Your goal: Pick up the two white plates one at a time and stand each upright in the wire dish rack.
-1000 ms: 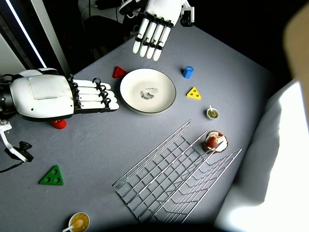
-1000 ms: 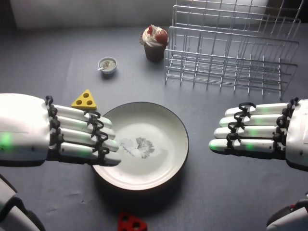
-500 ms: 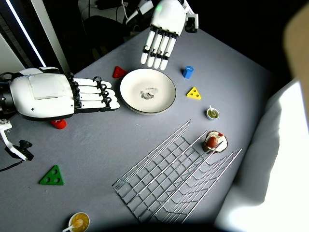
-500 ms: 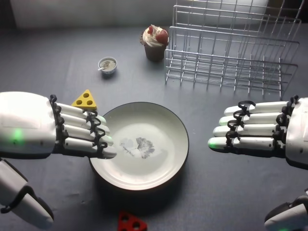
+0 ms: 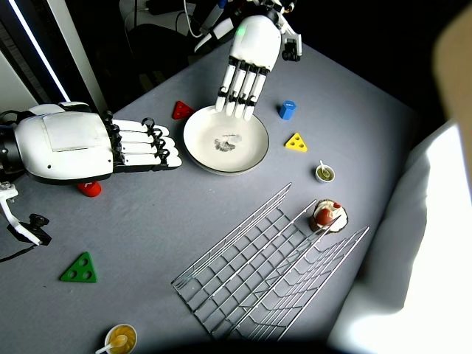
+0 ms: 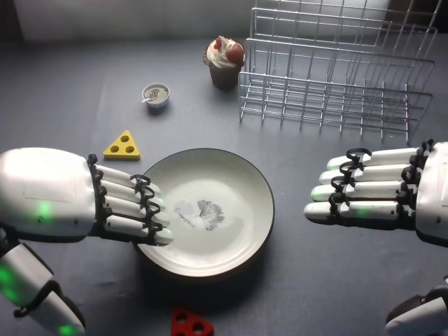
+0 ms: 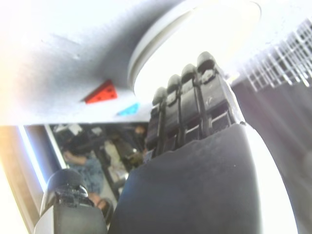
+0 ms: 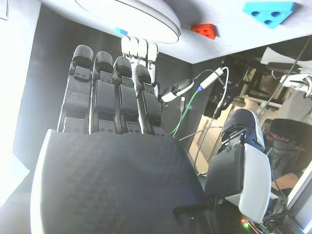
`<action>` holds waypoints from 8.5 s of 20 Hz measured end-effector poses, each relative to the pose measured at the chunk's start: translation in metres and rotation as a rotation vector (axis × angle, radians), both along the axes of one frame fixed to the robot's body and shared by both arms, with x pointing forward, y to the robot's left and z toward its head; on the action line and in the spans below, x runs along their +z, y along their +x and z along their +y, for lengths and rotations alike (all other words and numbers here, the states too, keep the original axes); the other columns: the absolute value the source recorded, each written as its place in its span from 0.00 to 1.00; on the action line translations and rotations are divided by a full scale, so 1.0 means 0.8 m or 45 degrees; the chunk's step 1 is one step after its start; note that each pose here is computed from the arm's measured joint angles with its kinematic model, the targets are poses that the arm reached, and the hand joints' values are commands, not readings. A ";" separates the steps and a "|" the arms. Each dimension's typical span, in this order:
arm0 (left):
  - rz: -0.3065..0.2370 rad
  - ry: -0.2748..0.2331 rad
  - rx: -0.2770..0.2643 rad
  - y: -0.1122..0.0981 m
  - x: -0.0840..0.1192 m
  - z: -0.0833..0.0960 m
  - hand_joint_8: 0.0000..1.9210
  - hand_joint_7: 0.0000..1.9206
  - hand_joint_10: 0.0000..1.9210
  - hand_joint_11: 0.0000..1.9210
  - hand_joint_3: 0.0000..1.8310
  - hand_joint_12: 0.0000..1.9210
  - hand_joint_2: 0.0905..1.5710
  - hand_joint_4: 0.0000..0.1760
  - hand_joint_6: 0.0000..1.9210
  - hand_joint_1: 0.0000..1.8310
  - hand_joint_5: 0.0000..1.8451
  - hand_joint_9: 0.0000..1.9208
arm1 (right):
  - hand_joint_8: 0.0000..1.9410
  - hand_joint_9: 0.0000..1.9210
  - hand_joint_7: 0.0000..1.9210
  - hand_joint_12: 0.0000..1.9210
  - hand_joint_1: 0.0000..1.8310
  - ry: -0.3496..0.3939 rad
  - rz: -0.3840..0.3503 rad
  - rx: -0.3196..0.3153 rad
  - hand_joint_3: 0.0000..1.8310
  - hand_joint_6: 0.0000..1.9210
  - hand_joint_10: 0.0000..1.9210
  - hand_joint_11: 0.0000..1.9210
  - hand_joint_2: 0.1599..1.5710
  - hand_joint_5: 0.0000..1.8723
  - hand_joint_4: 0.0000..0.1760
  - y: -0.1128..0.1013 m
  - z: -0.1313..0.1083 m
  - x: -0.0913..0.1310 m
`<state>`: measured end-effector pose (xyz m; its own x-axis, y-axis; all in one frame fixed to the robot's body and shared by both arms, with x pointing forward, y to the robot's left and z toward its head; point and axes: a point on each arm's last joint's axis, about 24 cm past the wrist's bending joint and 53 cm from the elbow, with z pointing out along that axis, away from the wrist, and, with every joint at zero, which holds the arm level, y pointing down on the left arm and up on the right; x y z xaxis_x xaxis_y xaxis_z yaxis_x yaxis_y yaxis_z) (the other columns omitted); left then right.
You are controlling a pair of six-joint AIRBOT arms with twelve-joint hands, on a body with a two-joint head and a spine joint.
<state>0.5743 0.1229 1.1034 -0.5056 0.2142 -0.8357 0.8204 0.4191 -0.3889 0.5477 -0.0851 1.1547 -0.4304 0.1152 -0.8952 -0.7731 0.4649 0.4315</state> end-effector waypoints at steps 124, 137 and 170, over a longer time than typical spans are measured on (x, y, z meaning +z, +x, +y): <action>0.038 -0.199 0.250 0.068 0.032 -0.017 0.00 0.09 0.00 0.08 0.00 0.01 0.57 0.00 0.00 0.00 0.08 0.08 | 0.32 0.58 0.55 0.68 0.82 0.168 -0.440 -0.069 0.00 0.52 0.36 0.52 0.63 0.51 0.00 0.036 0.108 0.082; -0.070 -0.190 0.435 0.081 0.092 0.076 0.00 0.09 0.00 0.08 0.00 0.01 0.57 0.00 0.00 0.00 0.07 0.09 | 0.16 0.66 0.64 0.68 0.82 0.283 -0.266 -0.131 0.00 0.41 0.24 0.53 0.61 0.56 0.00 0.043 0.089 0.134; -0.086 -0.262 0.381 0.086 0.108 0.084 0.00 0.08 0.00 0.09 0.00 0.01 0.58 0.00 0.00 0.00 0.07 0.07 | 0.27 0.61 0.57 0.71 0.82 0.886 0.466 -0.627 0.00 0.47 0.35 0.53 0.63 0.51 0.00 0.197 -0.091 0.274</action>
<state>0.6430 0.1902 1.1901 -0.4627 -0.1108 -0.8796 0.7001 0.5630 -0.4392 0.7056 -0.1576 1.3740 -0.4324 0.8206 -0.3737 -0.3175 0.2493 0.9149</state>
